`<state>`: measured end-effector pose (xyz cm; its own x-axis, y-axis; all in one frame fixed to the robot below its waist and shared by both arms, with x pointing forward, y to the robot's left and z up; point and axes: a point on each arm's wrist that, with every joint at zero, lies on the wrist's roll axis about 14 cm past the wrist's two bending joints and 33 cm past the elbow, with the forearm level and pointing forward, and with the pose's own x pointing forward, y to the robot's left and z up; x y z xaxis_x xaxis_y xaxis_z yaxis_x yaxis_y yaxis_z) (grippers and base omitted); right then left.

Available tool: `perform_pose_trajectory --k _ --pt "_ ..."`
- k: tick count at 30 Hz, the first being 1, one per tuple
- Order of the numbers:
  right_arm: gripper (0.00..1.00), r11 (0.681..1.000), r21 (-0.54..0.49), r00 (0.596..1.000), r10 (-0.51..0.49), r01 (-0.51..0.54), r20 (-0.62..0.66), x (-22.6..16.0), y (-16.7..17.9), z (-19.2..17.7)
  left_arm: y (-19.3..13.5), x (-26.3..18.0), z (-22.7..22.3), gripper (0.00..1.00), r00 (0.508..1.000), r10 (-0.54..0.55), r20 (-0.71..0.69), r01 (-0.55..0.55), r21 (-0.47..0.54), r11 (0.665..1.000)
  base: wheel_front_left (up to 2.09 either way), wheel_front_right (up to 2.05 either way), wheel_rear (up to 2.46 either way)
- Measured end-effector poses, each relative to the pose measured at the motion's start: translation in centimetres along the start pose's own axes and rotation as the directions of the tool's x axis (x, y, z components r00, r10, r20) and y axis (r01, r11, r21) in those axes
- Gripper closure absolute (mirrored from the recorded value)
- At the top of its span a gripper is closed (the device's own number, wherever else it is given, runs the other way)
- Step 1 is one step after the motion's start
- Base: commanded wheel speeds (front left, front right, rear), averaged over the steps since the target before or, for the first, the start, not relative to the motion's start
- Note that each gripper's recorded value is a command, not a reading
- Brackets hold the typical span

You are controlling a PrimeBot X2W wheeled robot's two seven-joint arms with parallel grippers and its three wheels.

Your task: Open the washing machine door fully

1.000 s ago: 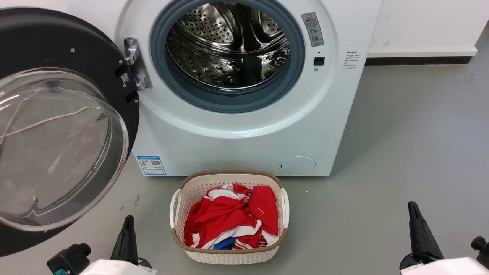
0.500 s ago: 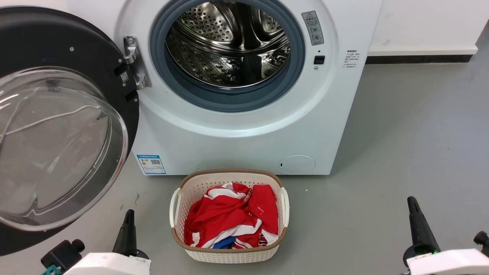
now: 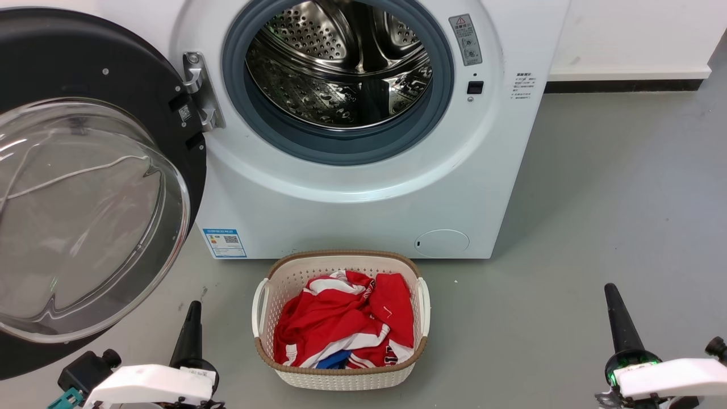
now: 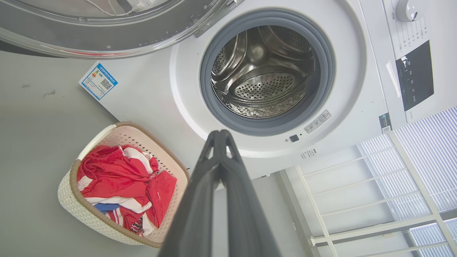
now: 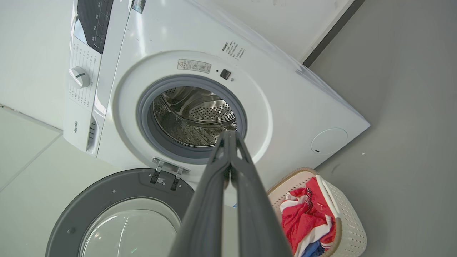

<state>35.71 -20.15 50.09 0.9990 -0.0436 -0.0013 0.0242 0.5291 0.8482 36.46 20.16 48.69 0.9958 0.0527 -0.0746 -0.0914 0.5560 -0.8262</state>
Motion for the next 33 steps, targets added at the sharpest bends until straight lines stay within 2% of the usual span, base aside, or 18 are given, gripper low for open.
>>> perform_pose_trajectory --k 14,33 --pt "1.00 0.990 0.143 1.000 -0.008 0.009 -0.014 0.8 -0.1 -0.1 -0.2 0.5 0.1 1.00 1.000 -0.008 -0.009 0.006 -0.154 0.988 0.00 0.00 0.00" --pt "1.00 0.951 0.309 1.000 -0.005 0.013 -0.028 1.7 0.0 -0.1 -0.7 1.2 0.3 1.00 0.999 -0.030 -0.016 0.023 -0.331 0.944 0.00 0.00 0.00"
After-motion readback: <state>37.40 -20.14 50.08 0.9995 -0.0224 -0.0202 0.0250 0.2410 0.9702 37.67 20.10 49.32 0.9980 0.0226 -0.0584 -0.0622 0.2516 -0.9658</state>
